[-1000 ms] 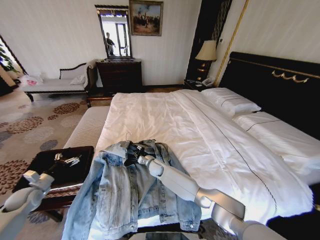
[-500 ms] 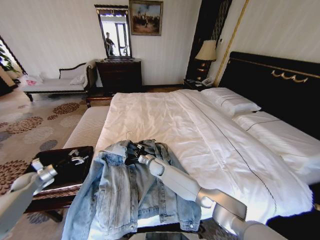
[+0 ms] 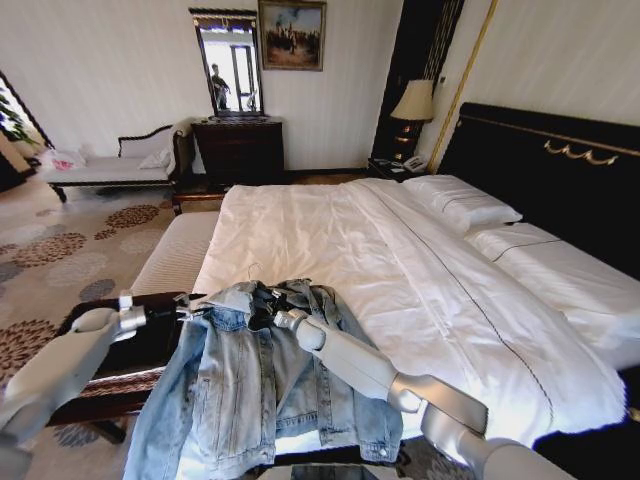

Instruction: Pick up the clothes from the bed and hang them on the clothes hanger.

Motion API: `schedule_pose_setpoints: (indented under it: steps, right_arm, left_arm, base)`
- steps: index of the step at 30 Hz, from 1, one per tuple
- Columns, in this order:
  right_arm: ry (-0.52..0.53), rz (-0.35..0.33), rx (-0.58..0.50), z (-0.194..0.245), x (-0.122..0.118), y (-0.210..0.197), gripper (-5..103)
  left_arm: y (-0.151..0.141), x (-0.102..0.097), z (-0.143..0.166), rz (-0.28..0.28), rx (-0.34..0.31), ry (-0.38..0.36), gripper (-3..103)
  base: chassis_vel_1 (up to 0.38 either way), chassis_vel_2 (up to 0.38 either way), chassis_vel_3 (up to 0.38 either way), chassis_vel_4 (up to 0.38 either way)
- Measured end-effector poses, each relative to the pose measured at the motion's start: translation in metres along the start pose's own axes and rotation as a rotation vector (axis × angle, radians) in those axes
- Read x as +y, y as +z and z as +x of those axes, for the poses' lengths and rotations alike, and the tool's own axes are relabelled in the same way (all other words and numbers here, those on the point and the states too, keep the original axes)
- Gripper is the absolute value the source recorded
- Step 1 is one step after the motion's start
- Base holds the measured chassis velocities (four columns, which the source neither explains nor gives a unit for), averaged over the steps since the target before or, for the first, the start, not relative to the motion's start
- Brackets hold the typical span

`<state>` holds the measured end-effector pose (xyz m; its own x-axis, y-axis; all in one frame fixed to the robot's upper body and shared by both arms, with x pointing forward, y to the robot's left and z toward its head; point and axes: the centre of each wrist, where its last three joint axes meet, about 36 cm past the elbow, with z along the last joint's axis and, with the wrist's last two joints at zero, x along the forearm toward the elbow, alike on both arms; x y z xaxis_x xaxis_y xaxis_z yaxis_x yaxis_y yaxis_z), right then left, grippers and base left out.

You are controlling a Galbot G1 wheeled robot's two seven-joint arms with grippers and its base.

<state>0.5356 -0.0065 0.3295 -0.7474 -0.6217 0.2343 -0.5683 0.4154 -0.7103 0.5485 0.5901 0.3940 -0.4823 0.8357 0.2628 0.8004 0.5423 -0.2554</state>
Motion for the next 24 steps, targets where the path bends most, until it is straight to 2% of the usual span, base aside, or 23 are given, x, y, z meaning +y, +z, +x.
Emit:
schedule_pose_setpoints:
  steps: [5,9,15,20,24]
  right_arm:
    - [-0.002,-0.001,-0.005,-0.001,0.001,-0.002,27]
    - [-0.001,-0.002,-0.012,0.0,0.0,-0.003,27]
    - [0.003,-0.008,-0.023,0.0,-0.001,-0.006,27]
    - [0.011,-0.012,-0.032,0.0,-0.005,-0.008,27]
    - [0.012,-0.014,-0.037,0.001,-0.006,-0.01,27]
  left_arm:
    - [-0.021,0.014,-0.015,0.024,-0.023,0.026,100]
    - [-0.027,0.02,-0.03,0.046,-0.013,0.055,100]
    - [-0.024,0.023,-0.075,0.091,0.02,0.124,100]
    - [-0.018,0.022,-0.098,0.122,0.05,0.168,100]
    - [-0.014,0.02,-0.103,0.144,0.068,0.197,100]
  base:
    - [0.0,0.0,0.0,0.0]
    - [0.0,0.0,0.0,0.0]
    - [0.0,0.0,0.0,0.0]
    - [0.0,0.0,0.0,0.0]
    - [0.0,0.0,0.0,0.0]
